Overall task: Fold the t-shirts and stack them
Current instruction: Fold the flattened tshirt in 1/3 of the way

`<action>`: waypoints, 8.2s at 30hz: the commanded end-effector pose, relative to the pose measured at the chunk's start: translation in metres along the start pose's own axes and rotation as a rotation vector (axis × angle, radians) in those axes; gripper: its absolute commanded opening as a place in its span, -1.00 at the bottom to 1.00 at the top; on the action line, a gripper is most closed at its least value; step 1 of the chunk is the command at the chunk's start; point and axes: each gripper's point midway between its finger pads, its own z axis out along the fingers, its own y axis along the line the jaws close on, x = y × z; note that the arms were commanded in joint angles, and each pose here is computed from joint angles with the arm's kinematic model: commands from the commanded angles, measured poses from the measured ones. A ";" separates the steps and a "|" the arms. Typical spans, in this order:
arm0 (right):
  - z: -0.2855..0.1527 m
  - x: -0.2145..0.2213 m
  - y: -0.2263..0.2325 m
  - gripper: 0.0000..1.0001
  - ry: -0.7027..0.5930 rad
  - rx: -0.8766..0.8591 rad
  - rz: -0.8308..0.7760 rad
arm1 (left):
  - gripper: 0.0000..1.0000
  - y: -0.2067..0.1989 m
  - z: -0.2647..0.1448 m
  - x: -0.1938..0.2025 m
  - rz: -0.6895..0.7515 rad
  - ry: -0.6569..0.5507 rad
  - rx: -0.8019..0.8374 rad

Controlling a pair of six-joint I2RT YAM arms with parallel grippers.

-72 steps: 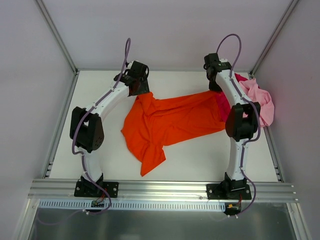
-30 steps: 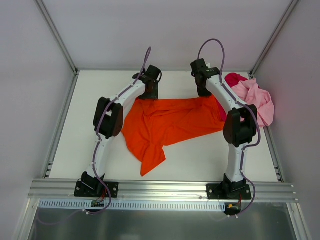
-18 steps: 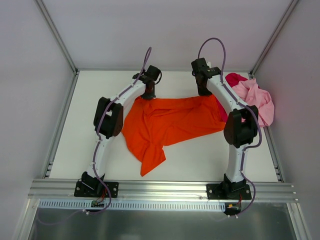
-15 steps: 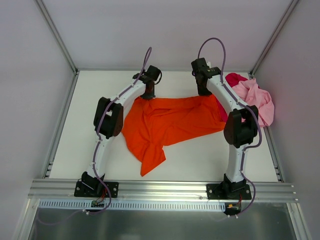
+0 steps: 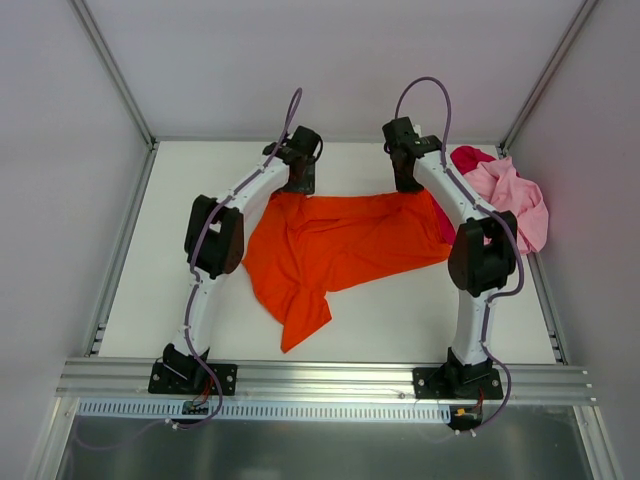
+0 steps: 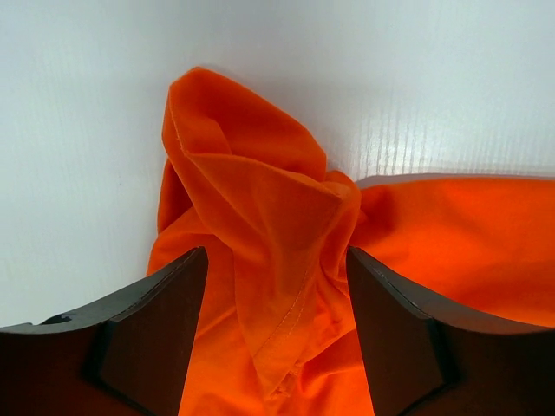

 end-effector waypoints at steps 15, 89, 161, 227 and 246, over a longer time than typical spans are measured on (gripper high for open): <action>-0.029 0.002 0.001 -0.98 -0.063 -0.048 -0.005 | 0.31 -0.010 0.014 -0.029 -0.069 -0.083 0.019; -0.044 -0.020 -0.020 -0.98 -0.168 0.209 -0.055 | -1.00 0.082 -0.124 -0.113 -0.182 -0.454 -0.174; -0.026 -0.031 -0.081 -0.98 -0.164 0.331 0.183 | -1.00 0.095 -0.149 -0.057 -0.251 -0.357 -0.107; -0.007 -0.021 -0.067 -0.98 0.091 0.151 0.212 | -1.00 0.114 -0.092 -0.032 -0.337 -0.160 -0.120; 0.025 0.010 -0.072 -0.98 0.067 0.233 0.187 | -1.00 0.119 -0.050 -0.023 -0.310 -0.067 -0.166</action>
